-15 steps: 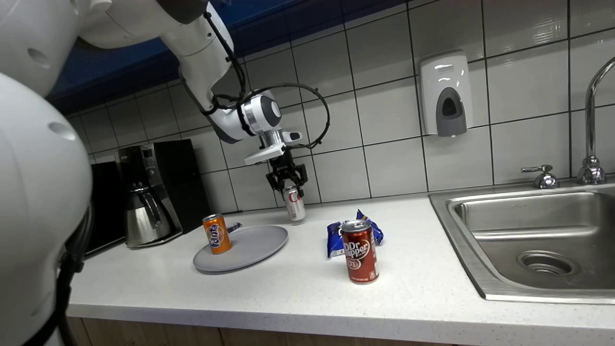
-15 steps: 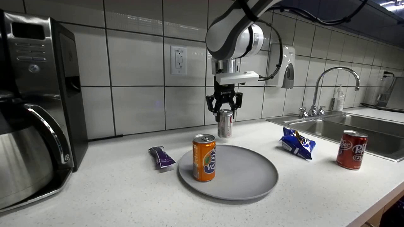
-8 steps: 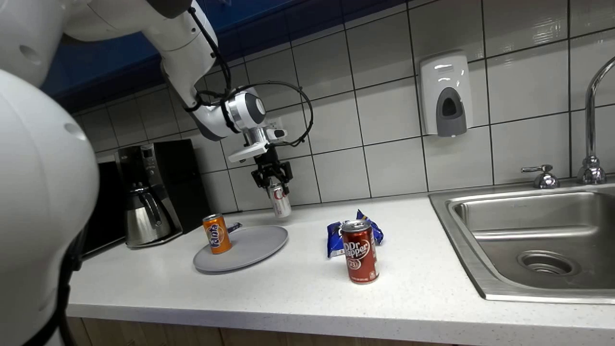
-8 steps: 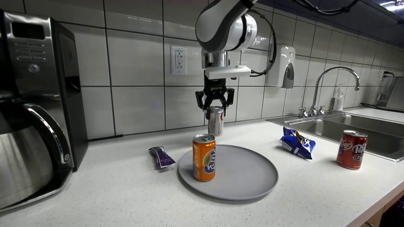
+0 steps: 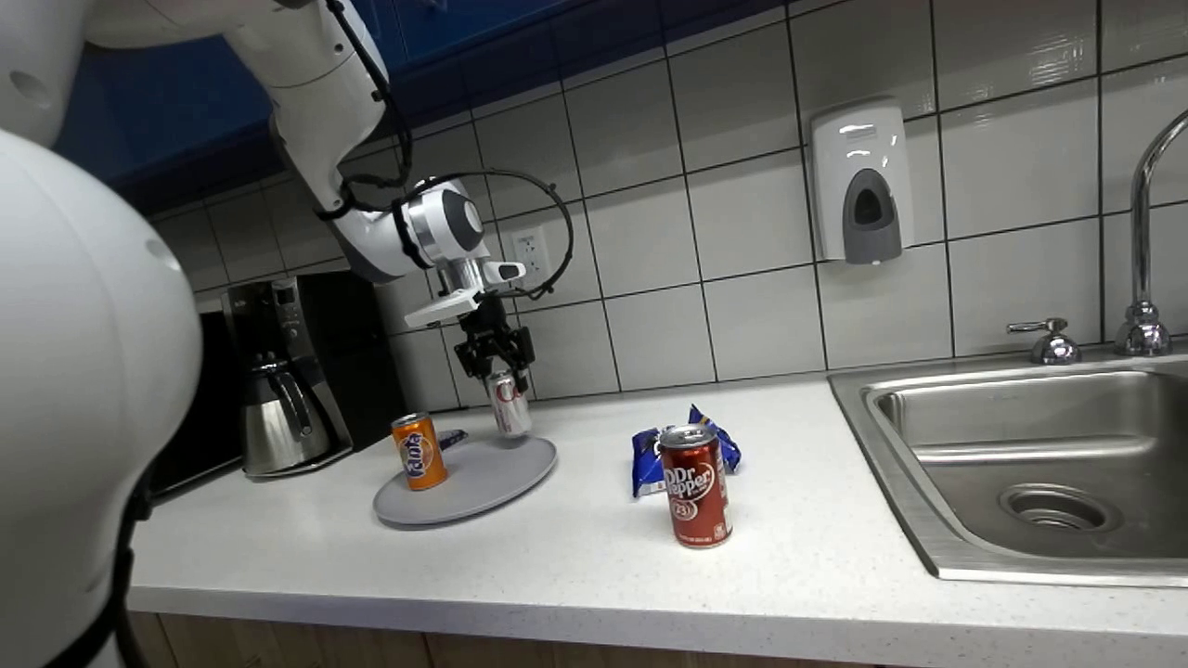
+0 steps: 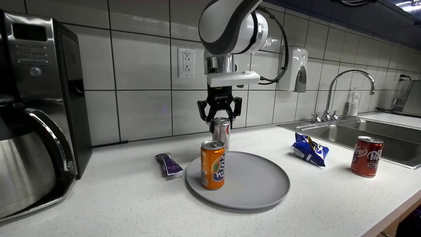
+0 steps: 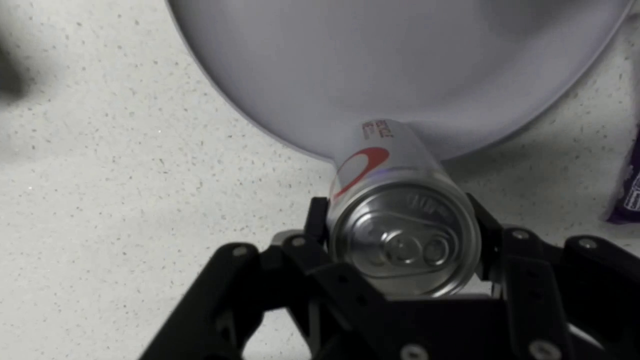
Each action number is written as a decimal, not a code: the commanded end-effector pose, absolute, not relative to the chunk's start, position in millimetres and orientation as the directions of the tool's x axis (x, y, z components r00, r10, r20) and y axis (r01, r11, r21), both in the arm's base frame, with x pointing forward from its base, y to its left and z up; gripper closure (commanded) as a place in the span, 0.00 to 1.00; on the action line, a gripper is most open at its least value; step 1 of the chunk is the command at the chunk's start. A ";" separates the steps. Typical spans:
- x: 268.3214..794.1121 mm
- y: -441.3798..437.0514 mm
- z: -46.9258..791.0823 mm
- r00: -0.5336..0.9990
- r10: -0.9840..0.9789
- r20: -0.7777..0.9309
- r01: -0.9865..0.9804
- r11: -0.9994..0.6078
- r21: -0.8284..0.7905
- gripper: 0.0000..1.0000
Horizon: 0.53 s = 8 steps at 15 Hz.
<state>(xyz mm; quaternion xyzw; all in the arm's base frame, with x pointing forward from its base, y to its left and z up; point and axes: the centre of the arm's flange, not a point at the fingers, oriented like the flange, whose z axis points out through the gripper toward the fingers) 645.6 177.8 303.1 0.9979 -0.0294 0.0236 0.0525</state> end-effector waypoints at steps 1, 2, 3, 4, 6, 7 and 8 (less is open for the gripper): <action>604.5 183.8 310.5 0.994 -0.080 0.069 -0.086 -0.992 0.095 0.61; 598.6 185.6 309.0 0.994 -0.084 0.067 -0.091 -0.992 0.093 0.61; 593.2 187.0 306.2 0.994 -0.090 0.064 -0.096 -0.991 0.093 0.61; 588.8 188.7 303.2 0.994 -0.093 0.058 -0.098 -0.991 0.092 0.61; 580.4 190.9 298.3 0.994 -0.096 0.053 -0.101 -0.991 0.093 0.61; 576.9 191.3 296.1 0.994 -0.098 0.048 -0.102 -0.990 0.093 0.61; 573.6 191.7 293.7 0.994 -0.101 0.044 -0.105 -0.990 0.094 0.61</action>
